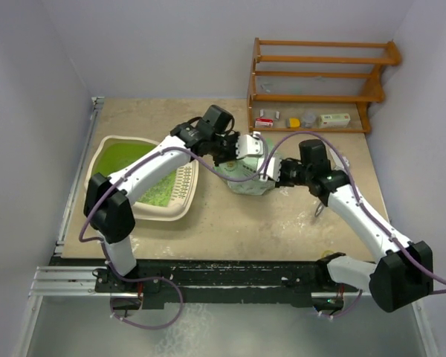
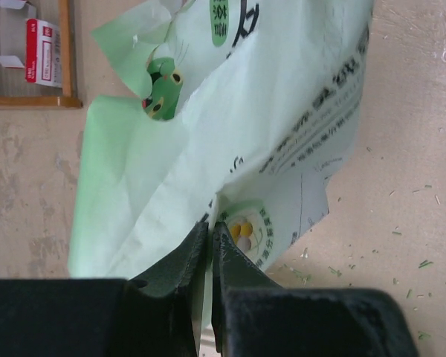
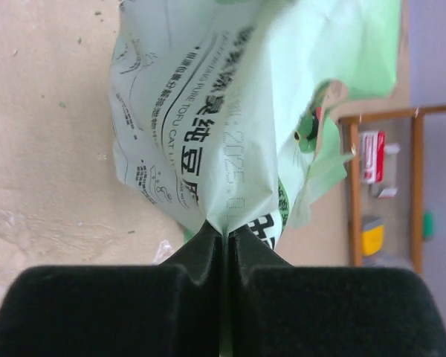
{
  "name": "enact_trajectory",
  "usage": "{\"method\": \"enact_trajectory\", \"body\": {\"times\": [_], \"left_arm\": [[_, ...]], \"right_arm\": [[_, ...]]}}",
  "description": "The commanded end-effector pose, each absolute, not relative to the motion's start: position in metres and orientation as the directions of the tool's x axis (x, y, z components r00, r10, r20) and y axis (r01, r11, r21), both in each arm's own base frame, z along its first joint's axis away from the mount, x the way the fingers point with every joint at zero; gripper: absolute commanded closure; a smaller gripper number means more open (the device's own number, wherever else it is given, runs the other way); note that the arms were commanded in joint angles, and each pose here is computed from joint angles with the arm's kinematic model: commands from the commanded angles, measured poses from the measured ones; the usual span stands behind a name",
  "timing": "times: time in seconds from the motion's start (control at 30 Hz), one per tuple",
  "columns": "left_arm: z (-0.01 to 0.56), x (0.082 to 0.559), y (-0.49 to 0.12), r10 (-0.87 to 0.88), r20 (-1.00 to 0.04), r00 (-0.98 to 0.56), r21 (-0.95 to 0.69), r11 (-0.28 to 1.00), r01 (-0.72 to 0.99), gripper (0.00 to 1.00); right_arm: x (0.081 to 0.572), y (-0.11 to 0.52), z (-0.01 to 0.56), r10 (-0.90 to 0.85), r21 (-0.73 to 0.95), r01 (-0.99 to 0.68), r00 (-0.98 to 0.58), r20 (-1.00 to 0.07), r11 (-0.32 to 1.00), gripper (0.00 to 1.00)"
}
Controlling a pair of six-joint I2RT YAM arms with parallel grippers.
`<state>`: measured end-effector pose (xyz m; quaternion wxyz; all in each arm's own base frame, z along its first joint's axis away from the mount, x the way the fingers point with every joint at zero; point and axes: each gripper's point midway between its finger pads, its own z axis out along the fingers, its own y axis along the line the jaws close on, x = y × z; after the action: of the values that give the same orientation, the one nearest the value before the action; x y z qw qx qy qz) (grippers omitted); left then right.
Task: Fill the litter box with clean litter
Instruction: Close the cat litter bag at the center of the board.
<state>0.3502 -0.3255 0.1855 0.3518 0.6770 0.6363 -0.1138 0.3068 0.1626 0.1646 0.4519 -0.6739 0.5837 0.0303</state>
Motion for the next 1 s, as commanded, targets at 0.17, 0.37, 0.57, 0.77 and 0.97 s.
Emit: {"method": "enact_trajectory", "body": {"times": [0.17, 0.37, 0.57, 0.77, 0.97], "left_arm": [[0.257, 0.367, -0.288, 0.737, -0.636, 0.227, 0.492, 0.161, 0.855, 0.97], [0.279, 0.347, -0.319, 0.609, -0.738, 0.289, 0.461, 0.143, 0.876, 0.76], [0.233, 0.325, -0.362, 0.641, -0.632, 0.436, 0.573, 0.009, 0.819, 0.62], [0.221, 0.346, -0.374, 0.634, -0.574, 0.518, 0.656, -0.022, 0.754, 0.59], [0.242, 0.379, -0.365, 0.607, -0.574, 0.550, 0.697, 0.010, 0.717, 0.56]], "right_arm": [[0.301, 0.135, 0.234, -0.538, -0.257, -0.867, -0.016, -0.843, 0.428, 1.00], [0.291, 0.139, 0.232, -0.538, -0.184, -0.904, -0.058, -0.841, 0.385, 1.00], [0.292, 0.133, 0.220, -0.584, -0.220, -0.907, -0.036, -0.811, 0.360, 1.00], [0.284, 0.128, 0.211, -0.612, -0.237, -0.908, -0.027, -0.790, 0.345, 1.00], [0.273, 0.124, 0.204, -0.631, -0.242, -0.910, -0.028, -0.776, 0.337, 1.00]]}}
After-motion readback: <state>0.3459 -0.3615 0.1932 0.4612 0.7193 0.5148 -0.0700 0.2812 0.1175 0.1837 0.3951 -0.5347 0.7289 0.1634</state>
